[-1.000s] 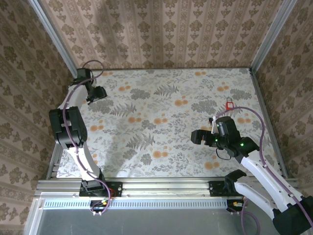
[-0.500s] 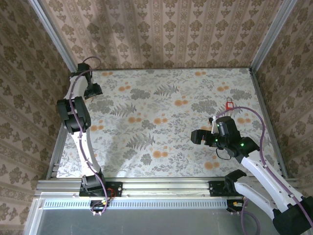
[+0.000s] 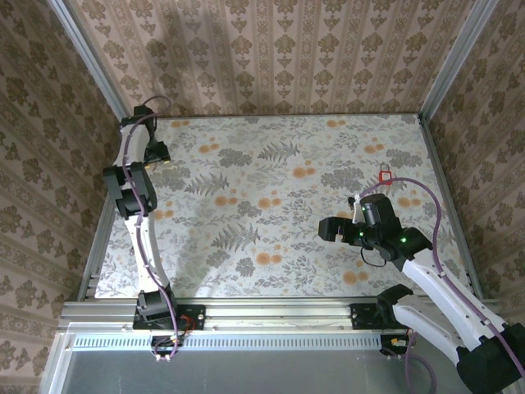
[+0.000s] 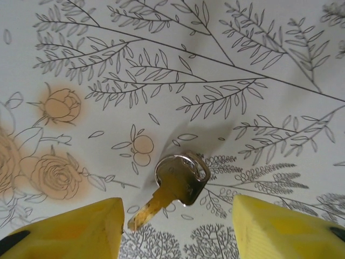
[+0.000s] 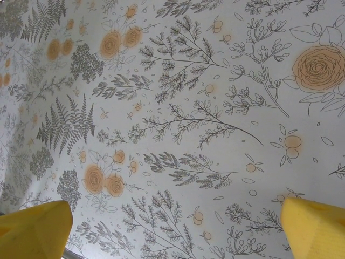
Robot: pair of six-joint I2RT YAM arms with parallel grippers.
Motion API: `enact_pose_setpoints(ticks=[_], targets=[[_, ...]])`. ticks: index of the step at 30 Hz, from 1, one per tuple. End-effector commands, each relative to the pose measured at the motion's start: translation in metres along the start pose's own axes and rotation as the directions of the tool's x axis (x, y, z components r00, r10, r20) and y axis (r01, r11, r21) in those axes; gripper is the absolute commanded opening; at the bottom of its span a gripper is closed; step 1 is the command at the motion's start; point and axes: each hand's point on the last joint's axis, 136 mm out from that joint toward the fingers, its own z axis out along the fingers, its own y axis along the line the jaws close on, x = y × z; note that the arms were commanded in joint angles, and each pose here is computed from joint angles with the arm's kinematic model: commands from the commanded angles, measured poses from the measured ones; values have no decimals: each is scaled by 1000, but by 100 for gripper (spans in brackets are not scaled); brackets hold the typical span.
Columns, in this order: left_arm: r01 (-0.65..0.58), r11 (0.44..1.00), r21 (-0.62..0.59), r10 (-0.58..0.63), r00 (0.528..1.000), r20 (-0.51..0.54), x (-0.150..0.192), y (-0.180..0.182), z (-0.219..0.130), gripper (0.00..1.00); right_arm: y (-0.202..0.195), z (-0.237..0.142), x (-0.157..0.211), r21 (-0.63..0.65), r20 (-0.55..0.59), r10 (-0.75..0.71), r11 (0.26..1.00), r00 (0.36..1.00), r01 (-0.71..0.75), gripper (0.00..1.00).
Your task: Unlock with the key
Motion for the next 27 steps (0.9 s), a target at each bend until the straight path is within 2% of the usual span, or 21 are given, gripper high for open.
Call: enact_pose_setpoints(ticks=[1, 7, 10, 13, 20, 27], targets=[[-23, 1000, -20, 23, 999, -35, 3, 12, 3, 56, 9, -8, -3, -29, 11, -9, 1000, 1000, 9, 100], [-5, 1000, 0, 5, 997, -72, 7, 19, 16, 53, 7, -12, -1, -21, 13, -8, 1000, 1000, 8, 100], [-17, 1000, 8, 18, 997, -80, 9, 19, 18, 49, 7, -13, -1, -19, 14, -8, 1000, 1000, 8, 100], [-26, 999, 36, 29, 995, -92, 12, 13, 18, 43, 7, -13, -1, -20, 19, -7, 1000, 1000, 7, 100], [-32, 998, 58, 39, 992, -120, 25, 5, 25, 20, 7, -13, -2, -22, 18, -5, 1000, 1000, 6, 100], [-51, 994, 96, 60, 994, -94, 29, -6, 12, 8, 7, -13, -3, -17, 25, -17, 1000, 1000, 17, 100]])
